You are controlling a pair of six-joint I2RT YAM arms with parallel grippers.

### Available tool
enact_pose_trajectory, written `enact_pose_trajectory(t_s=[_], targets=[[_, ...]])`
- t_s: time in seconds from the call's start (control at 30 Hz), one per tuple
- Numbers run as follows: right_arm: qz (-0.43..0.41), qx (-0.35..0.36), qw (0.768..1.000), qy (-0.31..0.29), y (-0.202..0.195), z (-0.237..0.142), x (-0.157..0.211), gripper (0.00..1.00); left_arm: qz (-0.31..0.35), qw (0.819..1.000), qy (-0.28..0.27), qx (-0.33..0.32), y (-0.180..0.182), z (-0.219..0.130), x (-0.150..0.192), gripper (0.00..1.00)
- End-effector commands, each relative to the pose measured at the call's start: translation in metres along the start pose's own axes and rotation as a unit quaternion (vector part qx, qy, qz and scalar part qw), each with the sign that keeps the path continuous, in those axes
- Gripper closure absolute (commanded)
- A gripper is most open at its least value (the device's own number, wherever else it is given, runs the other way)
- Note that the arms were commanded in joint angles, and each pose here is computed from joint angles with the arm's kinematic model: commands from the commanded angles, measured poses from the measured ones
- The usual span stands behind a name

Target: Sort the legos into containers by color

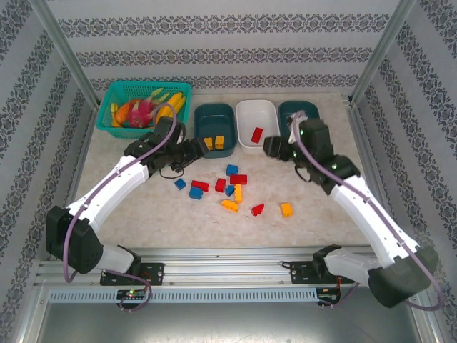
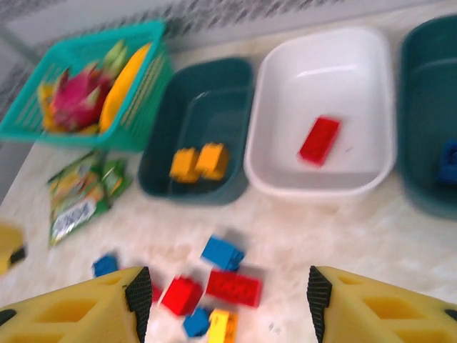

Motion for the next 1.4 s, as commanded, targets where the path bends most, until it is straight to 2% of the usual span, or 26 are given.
enact_pose_trajectory(t_s=[0.0,0.17,0.3,0.4,0.5,0.57,0.77,0.87,1.07,1.23,1.37], targets=[[-0.037,-0.090,0.995,0.011,0.033,0.001,0.038,0.38,-0.053,0.998,0.009,-0.027,0.023,0.003,0.007,0.30],[-0.040,-0.078,0.994,0.065,0.036,0.009,0.094,0.38,-0.086,0.996,0.009,-0.034,0.037,0.011,0.014,0.30],[0.019,0.015,0.990,0.140,0.006,0.015,0.123,0.39,-0.088,0.996,0.024,-0.018,0.035,0.017,0.021,0.30],[0.068,0.065,0.972,0.216,-0.005,0.013,0.141,0.41,-0.056,0.997,0.047,0.010,0.022,0.021,0.032,0.30],[0.149,0.109,0.939,0.289,-0.015,0.011,0.159,0.44,-0.013,0.997,0.074,0.021,0.014,0.022,0.047,0.30],[0.201,0.123,0.919,0.314,-0.015,0.012,0.168,0.46,0.015,0.996,0.083,0.027,0.013,0.021,0.055,0.30],[0.351,0.180,0.858,0.328,-0.021,0.025,0.200,0.45,0.048,0.993,0.098,0.051,0.007,0.014,0.067,0.30],[0.397,0.199,0.834,0.328,-0.021,0.037,0.217,0.41,0.070,0.989,0.105,0.076,-0.003,0.010,0.071,0.30],[0.436,0.216,0.815,0.315,-0.028,0.058,0.231,0.39,0.102,0.982,0.115,0.108,-0.010,0.006,0.082,0.30],[0.441,0.217,0.811,0.316,-0.029,0.072,0.231,0.39,0.104,0.982,0.112,0.112,-0.009,0.002,0.084,0.30],[0.449,0.226,0.801,0.326,-0.031,0.076,0.241,0.47,0.102,0.983,0.107,0.111,-0.009,0.000,0.084,0.30]])
Point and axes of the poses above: each hand's point on the last joint's axis, 136 mm out from that joint toward the fingers, its own z axis out along the fingers, its own y axis along the line the jaws close on, x = y × z, the point moved 1 cm from there along -z, back along the fingers, and after that the axes turned 2 degrees about -z, right-handed, at the moved point
